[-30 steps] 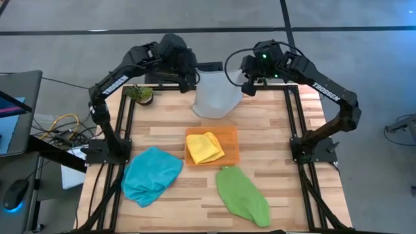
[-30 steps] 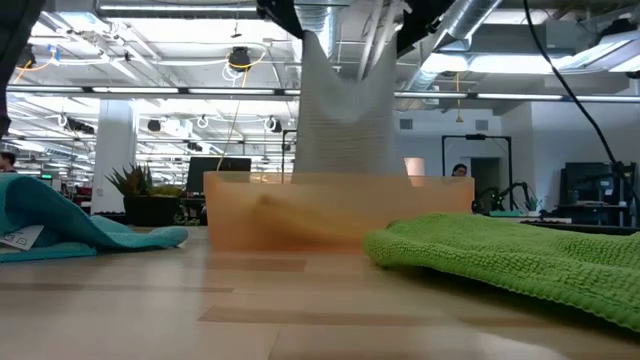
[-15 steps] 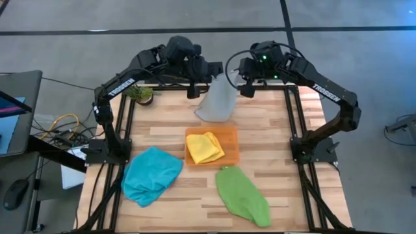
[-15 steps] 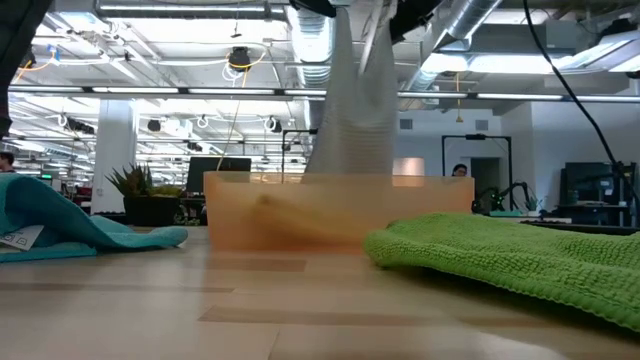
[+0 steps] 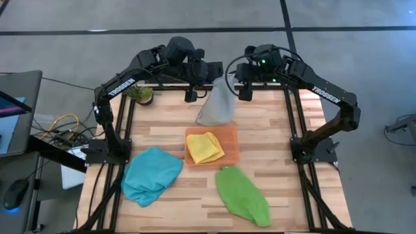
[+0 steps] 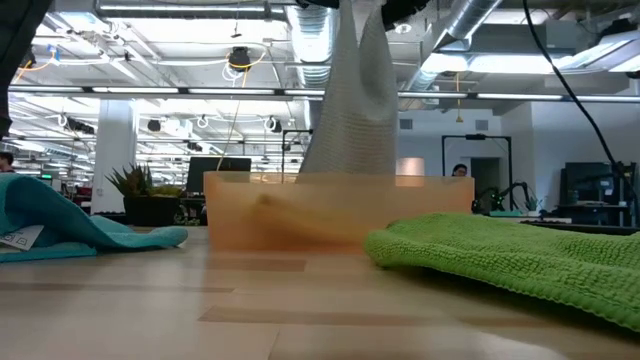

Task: Sort microfiber towel by color & place in baskets
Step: Fold the gray towel

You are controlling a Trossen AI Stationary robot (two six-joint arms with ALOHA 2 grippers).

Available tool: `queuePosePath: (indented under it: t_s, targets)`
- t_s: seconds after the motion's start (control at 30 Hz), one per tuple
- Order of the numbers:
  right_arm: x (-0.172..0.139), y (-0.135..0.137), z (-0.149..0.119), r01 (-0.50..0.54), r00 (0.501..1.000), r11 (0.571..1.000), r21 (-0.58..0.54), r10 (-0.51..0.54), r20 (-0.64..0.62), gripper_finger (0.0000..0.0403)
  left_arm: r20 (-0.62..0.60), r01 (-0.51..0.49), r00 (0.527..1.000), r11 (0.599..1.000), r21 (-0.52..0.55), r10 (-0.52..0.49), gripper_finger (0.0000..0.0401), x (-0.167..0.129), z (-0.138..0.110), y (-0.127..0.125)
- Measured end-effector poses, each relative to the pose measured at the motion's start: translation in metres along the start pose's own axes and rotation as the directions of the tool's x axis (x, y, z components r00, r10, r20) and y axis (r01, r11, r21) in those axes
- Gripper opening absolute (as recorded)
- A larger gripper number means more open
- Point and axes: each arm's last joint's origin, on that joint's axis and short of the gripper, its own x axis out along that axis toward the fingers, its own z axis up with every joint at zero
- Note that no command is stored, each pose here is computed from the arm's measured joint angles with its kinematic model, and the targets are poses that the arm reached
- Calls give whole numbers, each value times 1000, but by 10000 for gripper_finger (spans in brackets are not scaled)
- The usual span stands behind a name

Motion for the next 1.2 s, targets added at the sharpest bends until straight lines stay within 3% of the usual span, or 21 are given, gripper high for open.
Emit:
queuePosePath:
  t_s: [0.2,0.43,0.67,0.83,1.1,1.2]
  targets:
    - [0,2,2,-3,1000,1000,-4,3,10,7,-13,-37,999,996,-83,36,0,0,0,2]
    - [0,-1,0,2,1000,996,94,-2,2,7,-118,-198,977,958,-209,176,0,-1,-5,7]
    - [-1,1,-6,-26,998,998,49,29,-53,7,-215,-195,963,971,-141,162,0,-6,-15,7]
    - [-15,2,-9,-31,997,998,52,35,-73,7,-292,-254,934,958,-133,207,0,-29,-19,4]
    - [-36,1,-11,-13,998,998,66,18,-65,7,-289,-271,930,954,-130,225,0,-68,-18,-6]
    - [-43,2,-10,-11,999,999,33,13,-48,7,-309,-221,935,967,-125,173,0,-74,-20,-11]
